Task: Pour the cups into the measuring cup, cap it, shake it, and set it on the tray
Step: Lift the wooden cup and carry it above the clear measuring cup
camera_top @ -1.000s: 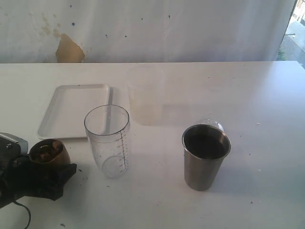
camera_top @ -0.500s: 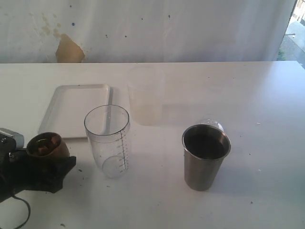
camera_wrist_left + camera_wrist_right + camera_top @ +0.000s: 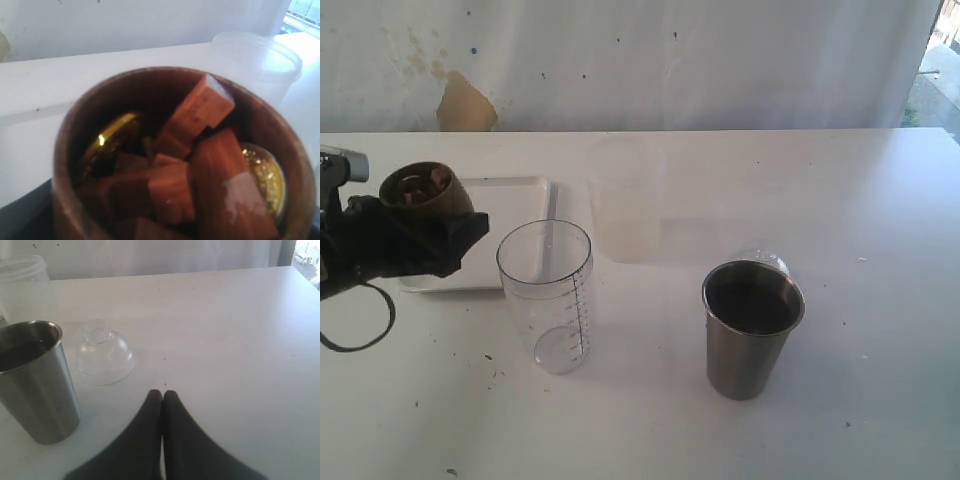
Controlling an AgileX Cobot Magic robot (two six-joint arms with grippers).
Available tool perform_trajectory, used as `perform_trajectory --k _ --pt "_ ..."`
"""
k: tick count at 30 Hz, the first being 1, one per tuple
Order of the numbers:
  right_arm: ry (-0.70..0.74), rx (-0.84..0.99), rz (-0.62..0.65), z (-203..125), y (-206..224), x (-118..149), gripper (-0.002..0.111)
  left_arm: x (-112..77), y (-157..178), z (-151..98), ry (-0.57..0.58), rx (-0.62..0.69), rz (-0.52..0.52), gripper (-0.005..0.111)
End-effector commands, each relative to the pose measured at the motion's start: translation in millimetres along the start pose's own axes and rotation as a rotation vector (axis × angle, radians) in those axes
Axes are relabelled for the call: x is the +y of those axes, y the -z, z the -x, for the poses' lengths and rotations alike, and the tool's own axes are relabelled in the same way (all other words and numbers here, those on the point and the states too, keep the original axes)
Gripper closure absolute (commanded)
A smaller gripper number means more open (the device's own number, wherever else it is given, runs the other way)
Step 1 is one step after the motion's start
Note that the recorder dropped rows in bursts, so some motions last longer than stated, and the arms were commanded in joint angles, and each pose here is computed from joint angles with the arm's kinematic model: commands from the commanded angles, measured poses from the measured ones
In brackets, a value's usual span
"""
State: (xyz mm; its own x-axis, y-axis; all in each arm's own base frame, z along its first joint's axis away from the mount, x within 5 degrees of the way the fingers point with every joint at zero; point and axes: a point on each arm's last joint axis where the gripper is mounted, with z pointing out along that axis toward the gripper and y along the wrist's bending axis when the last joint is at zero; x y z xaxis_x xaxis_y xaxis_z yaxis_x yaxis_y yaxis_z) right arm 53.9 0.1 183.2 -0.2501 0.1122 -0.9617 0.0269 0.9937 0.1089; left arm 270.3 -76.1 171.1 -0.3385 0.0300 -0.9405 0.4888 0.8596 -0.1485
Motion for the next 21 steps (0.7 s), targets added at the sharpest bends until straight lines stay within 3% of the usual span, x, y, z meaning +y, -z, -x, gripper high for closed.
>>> perform_trajectory --k 1,5,13,21 --pt "0.003 -0.005 -0.001 -0.4 0.1 -0.1 0.108 -7.0 -7.3 27.9 -0.046 0.000 -0.096 0.107" --pt "0.003 -0.005 -0.001 -0.4 0.1 -0.1 0.108 -9.9 -12.5 42.2 -0.107 -0.018 -0.151 0.107" --pt "0.003 -0.005 -0.001 -0.4 0.1 -0.1 0.108 -12.1 -18.6 58.2 -0.138 -0.047 -0.159 0.107" --pt "0.003 -0.005 -0.001 -0.4 0.1 -0.1 0.108 -28.3 -34.5 76.0 -0.355 0.022 -0.123 0.107"
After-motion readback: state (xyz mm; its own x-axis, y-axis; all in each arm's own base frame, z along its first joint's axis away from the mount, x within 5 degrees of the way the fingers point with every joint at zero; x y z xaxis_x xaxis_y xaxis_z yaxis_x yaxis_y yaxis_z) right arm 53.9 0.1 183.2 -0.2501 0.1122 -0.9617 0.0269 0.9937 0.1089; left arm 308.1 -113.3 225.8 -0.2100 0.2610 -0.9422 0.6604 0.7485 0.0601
